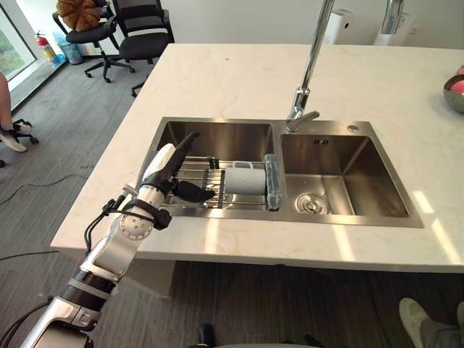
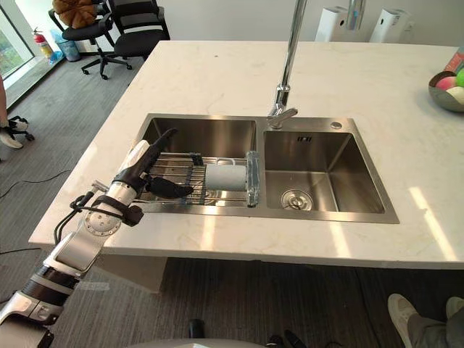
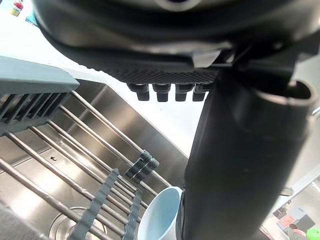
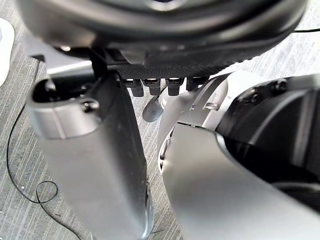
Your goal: Walk over to the sink, pick up the cup, carry it to the dishwasher, place the cup inside the dishwasher, then close the dishwasher door
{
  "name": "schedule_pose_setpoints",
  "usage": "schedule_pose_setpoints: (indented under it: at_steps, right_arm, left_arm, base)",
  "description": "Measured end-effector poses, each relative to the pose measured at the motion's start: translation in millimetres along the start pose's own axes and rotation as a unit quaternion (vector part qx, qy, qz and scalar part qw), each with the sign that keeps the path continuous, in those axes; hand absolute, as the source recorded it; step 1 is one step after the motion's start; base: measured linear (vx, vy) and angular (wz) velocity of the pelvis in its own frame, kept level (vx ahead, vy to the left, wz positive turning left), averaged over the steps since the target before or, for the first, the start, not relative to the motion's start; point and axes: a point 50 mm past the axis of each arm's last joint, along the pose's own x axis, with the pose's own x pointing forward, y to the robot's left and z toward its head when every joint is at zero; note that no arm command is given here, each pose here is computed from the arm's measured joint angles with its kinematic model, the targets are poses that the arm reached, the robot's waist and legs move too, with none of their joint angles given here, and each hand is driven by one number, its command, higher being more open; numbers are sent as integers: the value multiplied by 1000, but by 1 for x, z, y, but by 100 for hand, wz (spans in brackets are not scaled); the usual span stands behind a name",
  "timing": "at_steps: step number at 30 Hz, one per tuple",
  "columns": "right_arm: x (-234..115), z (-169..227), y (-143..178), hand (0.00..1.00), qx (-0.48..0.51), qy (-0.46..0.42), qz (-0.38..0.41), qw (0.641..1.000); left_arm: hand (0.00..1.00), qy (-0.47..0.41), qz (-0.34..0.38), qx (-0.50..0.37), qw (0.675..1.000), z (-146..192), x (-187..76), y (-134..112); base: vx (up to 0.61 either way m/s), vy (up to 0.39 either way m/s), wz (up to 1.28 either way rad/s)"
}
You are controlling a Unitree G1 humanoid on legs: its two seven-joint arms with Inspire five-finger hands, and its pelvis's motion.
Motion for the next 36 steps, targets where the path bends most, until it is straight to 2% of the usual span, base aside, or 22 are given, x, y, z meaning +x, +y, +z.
schedule_pose_setpoints:
  at_steps: [7, 15, 30, 36]
  right_arm:
    - [0, -1, -2, 100, 6, 1, 8, 1000]
    - [0, -3, 1, 100, 9, 0, 29, 1000]
    - [1, -4, 5, 100, 15, -4, 31, 999]
    - [1, -6, 4, 100, 14, -1, 29, 999]
  left_arm:
    - [100, -41, -22, 14, 999, 12, 4, -5]
    - [100, -41, -103, 41, 993, 17, 6, -36]
    - [100, 38, -102, 144, 983, -15, 15, -35]
    - [100, 43, -108, 166, 979, -19, 15, -35]
  base:
    - [-6, 0, -10]
    - [3, -7, -12]
    - [-16, -8, -8]
    - [-48, -7, -5]
